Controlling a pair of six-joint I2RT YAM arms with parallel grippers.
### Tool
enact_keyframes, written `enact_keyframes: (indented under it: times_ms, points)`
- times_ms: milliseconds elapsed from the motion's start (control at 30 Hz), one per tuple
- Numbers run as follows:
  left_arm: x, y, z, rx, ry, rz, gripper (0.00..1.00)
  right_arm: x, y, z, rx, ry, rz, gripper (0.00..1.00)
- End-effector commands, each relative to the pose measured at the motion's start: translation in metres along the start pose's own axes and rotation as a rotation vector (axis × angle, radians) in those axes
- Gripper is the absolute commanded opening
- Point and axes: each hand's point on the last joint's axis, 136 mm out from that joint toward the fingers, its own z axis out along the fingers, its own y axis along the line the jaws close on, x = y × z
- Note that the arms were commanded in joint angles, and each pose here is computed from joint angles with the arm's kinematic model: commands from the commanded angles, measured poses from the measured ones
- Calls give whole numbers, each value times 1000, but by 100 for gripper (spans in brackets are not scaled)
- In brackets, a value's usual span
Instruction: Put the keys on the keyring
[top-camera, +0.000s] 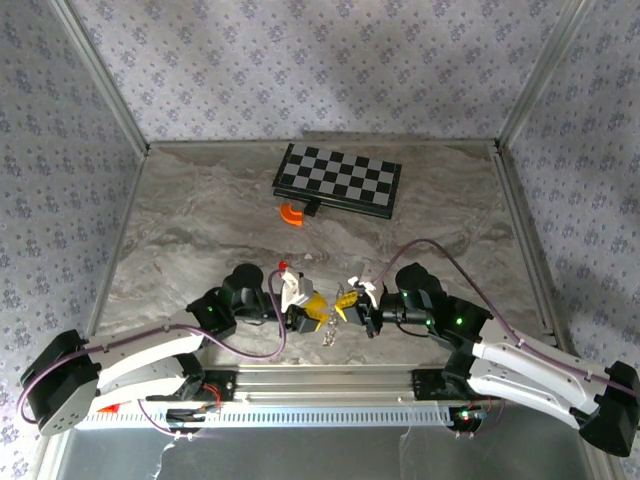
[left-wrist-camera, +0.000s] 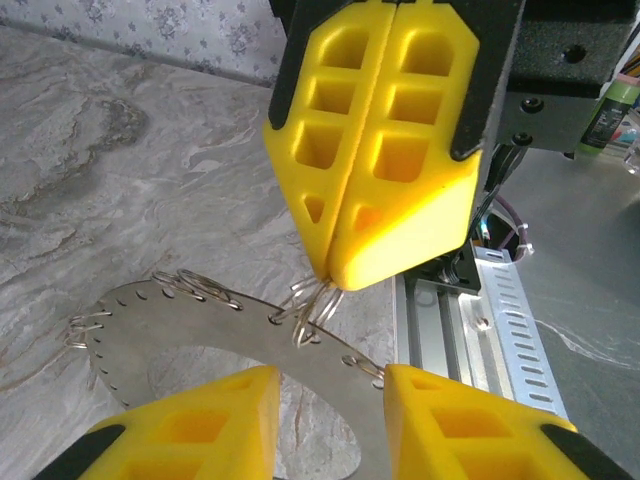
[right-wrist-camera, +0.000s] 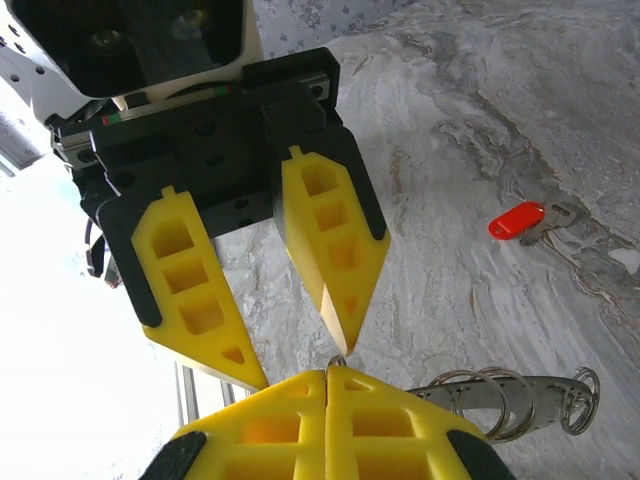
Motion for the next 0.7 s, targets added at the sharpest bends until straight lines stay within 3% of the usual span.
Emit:
enact_keyframes:
  times_ms: [0,667]
  points:
    - [-28,-3,0,26,-70,65,33,-21,7,-5,-27,-45,-36,0]
    - [-27,-6,5,68,-36,69,29,-21,10,-5,-41,-33,-44,0]
